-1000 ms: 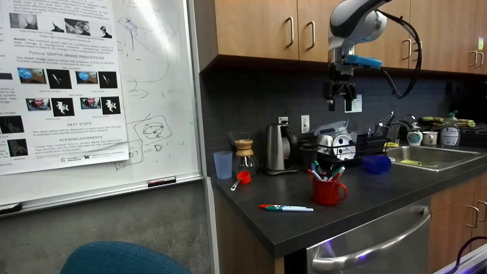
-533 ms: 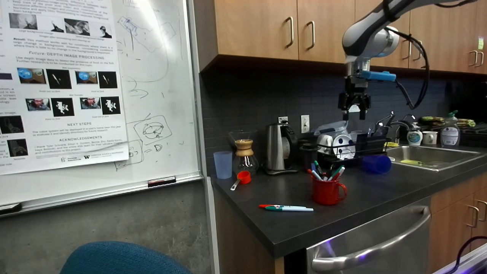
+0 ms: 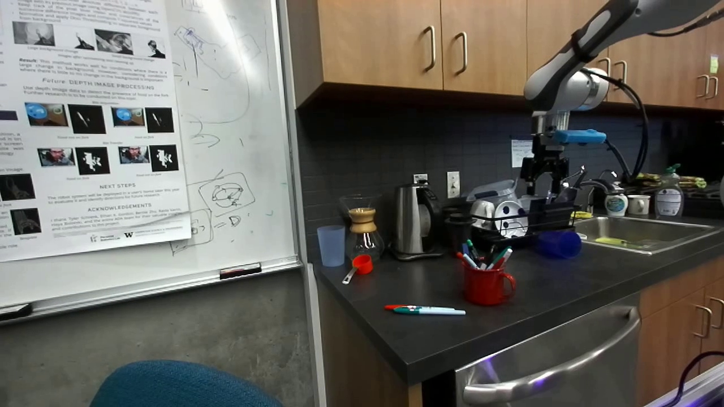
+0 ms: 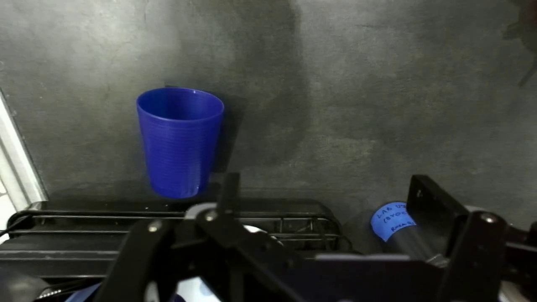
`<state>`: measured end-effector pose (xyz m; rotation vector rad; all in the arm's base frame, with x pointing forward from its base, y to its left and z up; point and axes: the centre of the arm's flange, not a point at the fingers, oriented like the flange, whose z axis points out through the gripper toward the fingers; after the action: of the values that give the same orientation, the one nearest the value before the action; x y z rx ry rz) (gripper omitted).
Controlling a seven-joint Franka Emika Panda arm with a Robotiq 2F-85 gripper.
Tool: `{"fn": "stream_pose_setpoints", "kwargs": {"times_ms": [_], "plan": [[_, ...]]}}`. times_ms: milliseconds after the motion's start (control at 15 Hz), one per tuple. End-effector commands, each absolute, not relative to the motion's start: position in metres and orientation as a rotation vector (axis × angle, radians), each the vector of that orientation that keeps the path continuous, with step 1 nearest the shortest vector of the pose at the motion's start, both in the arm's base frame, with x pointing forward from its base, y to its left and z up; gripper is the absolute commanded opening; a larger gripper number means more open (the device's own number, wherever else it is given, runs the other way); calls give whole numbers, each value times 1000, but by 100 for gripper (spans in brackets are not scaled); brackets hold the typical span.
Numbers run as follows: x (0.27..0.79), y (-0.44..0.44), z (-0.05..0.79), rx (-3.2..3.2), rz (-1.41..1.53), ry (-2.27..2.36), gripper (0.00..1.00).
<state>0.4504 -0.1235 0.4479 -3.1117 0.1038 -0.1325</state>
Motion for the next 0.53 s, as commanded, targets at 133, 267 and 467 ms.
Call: {"fn": "stream_pose_setpoints", "kwargs": {"times_ms": [133,267,467], "plan": [[451,-122,439,-3115,-120,120,100],[450,-126,424,-3128,-121,169,100],[447,-137,402,-3121,-89,260,100]]}}
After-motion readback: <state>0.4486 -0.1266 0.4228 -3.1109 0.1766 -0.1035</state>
